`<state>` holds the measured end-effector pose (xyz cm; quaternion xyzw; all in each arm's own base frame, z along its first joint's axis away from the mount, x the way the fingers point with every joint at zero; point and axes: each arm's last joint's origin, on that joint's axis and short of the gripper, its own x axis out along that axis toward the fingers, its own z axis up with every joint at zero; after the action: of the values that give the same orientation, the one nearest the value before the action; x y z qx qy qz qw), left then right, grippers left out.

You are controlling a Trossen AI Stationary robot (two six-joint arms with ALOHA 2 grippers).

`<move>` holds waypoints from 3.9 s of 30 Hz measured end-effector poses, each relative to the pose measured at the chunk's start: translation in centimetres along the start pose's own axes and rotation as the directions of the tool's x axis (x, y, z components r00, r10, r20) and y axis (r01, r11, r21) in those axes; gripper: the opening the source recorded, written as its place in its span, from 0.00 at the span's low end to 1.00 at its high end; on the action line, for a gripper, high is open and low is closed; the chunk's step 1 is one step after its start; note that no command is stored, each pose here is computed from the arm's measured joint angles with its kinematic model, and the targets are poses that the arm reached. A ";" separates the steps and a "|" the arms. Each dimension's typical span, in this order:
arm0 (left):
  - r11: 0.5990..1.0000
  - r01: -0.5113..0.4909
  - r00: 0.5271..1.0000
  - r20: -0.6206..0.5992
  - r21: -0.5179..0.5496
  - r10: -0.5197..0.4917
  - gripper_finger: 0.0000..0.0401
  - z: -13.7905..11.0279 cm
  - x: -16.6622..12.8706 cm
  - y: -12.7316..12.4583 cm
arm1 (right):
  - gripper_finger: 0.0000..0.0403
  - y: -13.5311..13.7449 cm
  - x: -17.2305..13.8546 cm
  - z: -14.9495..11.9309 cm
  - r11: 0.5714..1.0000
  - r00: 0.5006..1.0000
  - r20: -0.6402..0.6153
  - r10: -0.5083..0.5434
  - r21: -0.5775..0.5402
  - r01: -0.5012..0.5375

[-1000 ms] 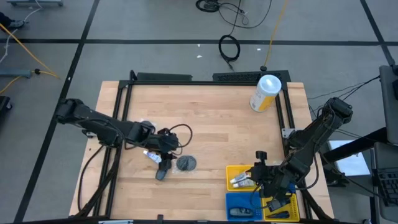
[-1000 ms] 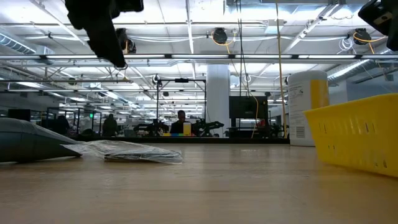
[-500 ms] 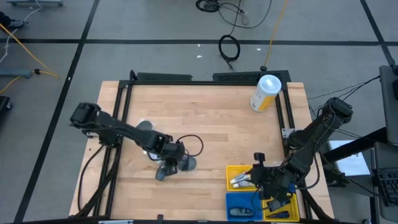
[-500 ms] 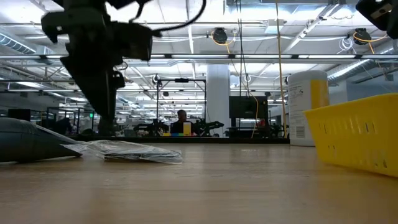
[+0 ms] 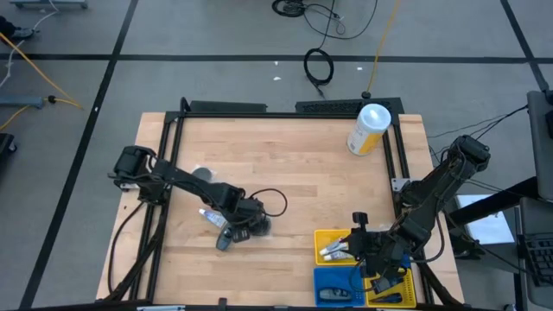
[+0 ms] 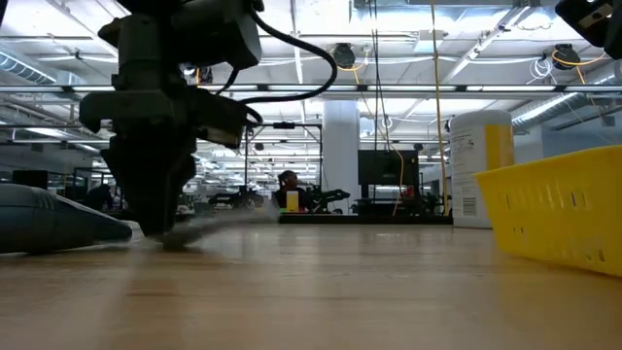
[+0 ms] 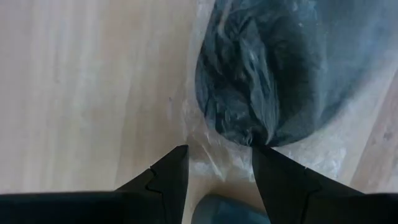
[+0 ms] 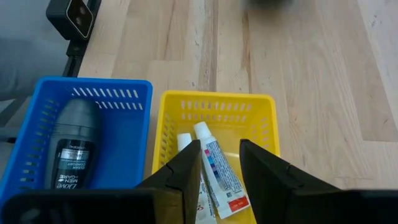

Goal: Pick & Place Travel size toiletries
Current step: Put the black hairbrush into the top blue bin

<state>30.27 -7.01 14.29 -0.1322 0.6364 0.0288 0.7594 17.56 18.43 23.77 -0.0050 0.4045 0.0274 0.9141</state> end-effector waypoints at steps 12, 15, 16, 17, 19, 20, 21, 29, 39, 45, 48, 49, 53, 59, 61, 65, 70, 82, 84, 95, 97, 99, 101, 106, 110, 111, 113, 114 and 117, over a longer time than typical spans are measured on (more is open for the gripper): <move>0.999 -0.008 1.000 -0.016 0.034 0.008 0.08 0.0 0.5 0.1 | 0.25 0.0 0.0 0.0 1.000 1.000 0.000 -0.001 -0.001 0.001; 0.999 -0.032 0.999 -0.009 0.036 0.033 0.02 -0.2 0.1 0.2 | 0.25 0.0 0.0 0.0 1.000 1.000 -0.001 -0.001 -0.001 0.001; 0.999 -0.036 0.999 -0.006 0.036 0.036 0.02 -0.2 0.0 0.2 | 0.25 0.0 0.0 0.0 1.000 1.000 -0.001 -0.001 -0.002 0.001; 0.999 -0.035 0.999 -0.004 0.037 0.035 0.01 -0.2 -0.2 0.2 | 0.25 0.0 0.0 0.0 1.000 1.000 0.000 -0.001 -0.001 0.001; 0.998 -0.046 0.999 0.014 0.038 0.046 0.01 -0.3 -0.8 0.1 | 0.25 0.0 0.0 0.0 1.000 1.000 -0.001 -0.002 -0.001 0.002; 0.998 -0.048 0.998 0.030 0.039 0.047 0.00 -0.3 -1.2 0.0 | 0.25 0.0 0.0 0.0 1.000 1.000 -0.001 -0.002 0.000 0.002; 0.998 -0.055 0.998 0.044 0.040 0.053 0.00 -0.3 -1.5 0.1 | 0.25 0.0 0.0 0.0 1.000 1.000 -0.001 -0.003 -0.001 0.003; 0.992 -0.111 0.976 0.192 0.056 0.098 0.00 -0.9 -4.9 -0.7 | 0.25 -0.2 0.5 -0.7 1.000 1.000 -0.008 -0.013 -0.006 0.013; 0.978 -0.205 0.893 0.414 0.027 0.176 0.00 -1.7 -9.0 -1.2 | 0.25 -1.3 1.3 0.0 0.999 0.999 0.005 -0.042 0.005 0.042; 0.969 -0.243 0.794 0.581 0.035 0.179 0.00 -0.8 -10.4 -1.9 | 0.25 -2.3 1.9 1.7 0.994 0.989 0.111 -0.096 -0.034 0.101; 0.961 -0.274 0.754 0.629 0.041 0.188 0.00 -0.4 -10.6 -2.0 | 0.25 -3.1 1.9 2.7 0.989 0.974 0.177 -0.139 -0.021 0.145; 0.959 -0.281 0.739 0.646 0.037 0.192 0.00 -0.2 -10.7 -2.1 | 0.25 -3.4 1.9 3.0 0.987 0.969 0.194 -0.153 -0.017 0.159; 0.943 -0.333 0.690 0.687 0.021 0.229 0.00 0.1 -11.1 -2.1 | 0.25 -4.5 2.1 4.2 0.983 0.954 0.241 -0.179 0.003 0.184; 0.927 -0.376 0.621 0.745 0.011 0.243 0.00 0.6 -11.5 -2.5 | 0.25 -6.6 2.4 5.9 0.968 0.915 0.317 -0.248 0.056 0.243; 0.924 -0.383 0.603 0.759 0.009 0.243 0.00 0.7 -11.7 -2.6 | 0.25 -7.4 2.2 6.4 0.961 0.902 0.332 -0.275 0.076 0.265; 0.914 -0.405 0.583 0.771 0.001 0.257 0.00 0.8 -11.8 -2.6 | 0.26 -8.9 2.0 7.2 0.950 0.879 0.361 -0.313 0.124 0.287; 0.911 -0.413 0.578 0.771 -0.003 0.265 0.00 0.9 -11.8 -2.6 | 0.32 -10.0 1.7 8.3 0.942 0.845 0.418 -0.335 0.131 0.309; 0.898 -0.439 0.481 0.837 -0.027 0.260 0.00 1.6 -12.7 -3.0 | 0.47 -11.4 1.7 9.5 0.926 0.794 0.479 -0.374 0.144 0.349; 0.895 -0.446 0.461 0.851 -0.021 0.250 0.00 1.8 -12.9 -3.1 | 0.47 -11.5 1.7 9.6 0.925 0.790 0.483 -0.378 0.151 0.350; 0.861 -0.507 0.341 0.907 -0.042 0.246 0.00 4.2 -12.2 -3.1 | 0.47 -11.5 1.3 10.3 0.927 0.752 0.547 -0.368 0.159 0.339; 0.853 -0.519 0.317 0.917 -0.046 0.242 0.00 4.7 -11.8 -3.1 | 0.46 -11.5 1.3 10.3 0.926 0.751 0.545 -0.372 0.160 0.343; 0.844 -0.535 0.299 0.924 -0.045 0.238 0.00 5.0 -11.7 -3.3 | 0.45 -11.5 1.3 10.3 0.926 0.752 0.544 -0.372 0.159 0.343; 0.841 -0.539 0.279 0.932 -0.049 0.233 0.00 5.3 -11.5 -3.4 | 0.44 -11.5 1.3 10.3 0.926 0.753 0.542 -0.372 0.158 0.344; 0.834 -0.549 0.267 0.936 -0.048 0.229 0.00 5.3 -11.6 -3.5 | 0.40 -11.5 1.3 10.2 0.925 0.753 0.541 -0.374 0.155 0.348; 0.830 -0.556 0.266 0.936 -0.045 0.229 0.00 5.3 -11.6 -3.5 | 0.34 -11.5 1.3 10.2 0.924 0.755 0.538 -0.375 0.153 0.350; 0.831 -0.555 0.265 0.937 -0.046 0.229 0.00 5.3 -11.6 -3.5 | 0.31 -11.5 1.3 10.2 0.924 0.756 0.536 -0.375 0.151 0.351; 0.831 -0.555 0.265 0.937 -0.046 0.229 0.00 5.3 -11.6 -3.5 | 0.26 -11.5 1.3 10.2 0.924 0.758 0.533 -0.375 0.147 0.354; 0.831 -0.555 0.266 0.936 -0.045 0.229 0.00 5.3 -11.6 -3.5 | 0.22 -11.5 1.3 10.2 0.923 0.758 0.533 -0.376 0.144 0.356; 0.831 -0.554 0.265 0.937 -0.046 0.229 0.00 5.3 -11.6 -3.5 | 0.10 -11.5 1.3 10.2 0.922 0.758 0.534 -0.376 0.128 0.366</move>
<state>33.91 -7.63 27.03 0.1839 0.1156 0.1919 0.9571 26.60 7.32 29.47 -0.0696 0.1166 -0.1571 0.9782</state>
